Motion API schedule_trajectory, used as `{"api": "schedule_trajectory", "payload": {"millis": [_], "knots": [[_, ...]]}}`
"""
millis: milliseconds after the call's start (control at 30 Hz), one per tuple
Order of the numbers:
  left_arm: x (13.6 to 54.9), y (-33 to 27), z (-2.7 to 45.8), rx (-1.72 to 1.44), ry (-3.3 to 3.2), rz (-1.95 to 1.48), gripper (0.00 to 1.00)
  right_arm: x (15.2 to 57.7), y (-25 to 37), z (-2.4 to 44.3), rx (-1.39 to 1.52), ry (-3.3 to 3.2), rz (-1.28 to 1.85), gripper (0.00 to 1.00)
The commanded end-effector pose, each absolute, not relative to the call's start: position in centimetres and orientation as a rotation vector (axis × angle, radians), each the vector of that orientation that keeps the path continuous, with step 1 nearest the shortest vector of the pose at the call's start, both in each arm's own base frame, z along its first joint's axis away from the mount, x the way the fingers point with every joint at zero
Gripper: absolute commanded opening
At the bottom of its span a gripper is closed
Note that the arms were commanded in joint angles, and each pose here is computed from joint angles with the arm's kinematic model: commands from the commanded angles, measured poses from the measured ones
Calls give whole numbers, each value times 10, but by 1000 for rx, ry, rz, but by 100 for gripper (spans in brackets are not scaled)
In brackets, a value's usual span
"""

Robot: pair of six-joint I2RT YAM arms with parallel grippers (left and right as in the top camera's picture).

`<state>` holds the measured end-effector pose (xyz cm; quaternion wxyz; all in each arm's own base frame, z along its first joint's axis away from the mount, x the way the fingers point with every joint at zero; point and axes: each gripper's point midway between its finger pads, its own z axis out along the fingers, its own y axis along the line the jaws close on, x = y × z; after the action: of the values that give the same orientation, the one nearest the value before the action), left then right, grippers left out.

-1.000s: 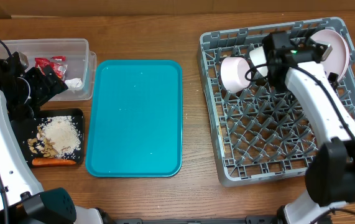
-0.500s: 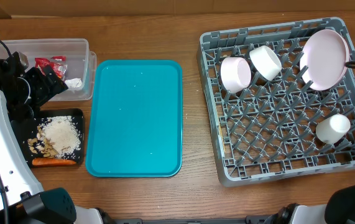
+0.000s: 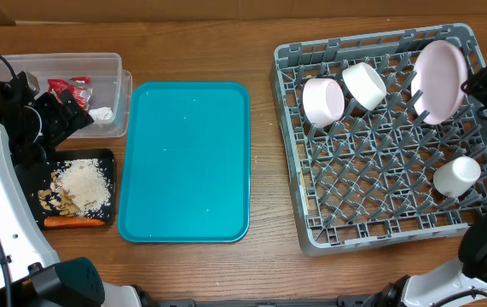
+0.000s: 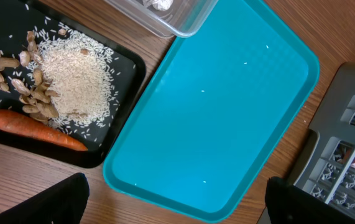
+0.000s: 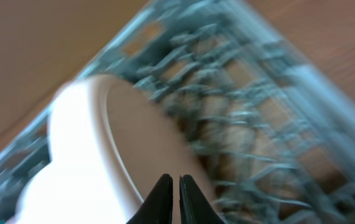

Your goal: Sort waste into correct bins and load items into the dishwasher

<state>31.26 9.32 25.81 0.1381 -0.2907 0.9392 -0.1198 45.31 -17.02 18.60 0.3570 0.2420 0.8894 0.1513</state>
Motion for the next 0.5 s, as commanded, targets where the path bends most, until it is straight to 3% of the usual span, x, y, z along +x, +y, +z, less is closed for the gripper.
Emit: {"api": "schedule_trajectory", "payload": {"millis": [0,467], "knots": [[314,90,261,-793,2720,-347,92,457,-142,208,429,2263,555,9],[312,93,260,-799,2725,-321,93,431,-123,192,440,2377,643,36]]}}
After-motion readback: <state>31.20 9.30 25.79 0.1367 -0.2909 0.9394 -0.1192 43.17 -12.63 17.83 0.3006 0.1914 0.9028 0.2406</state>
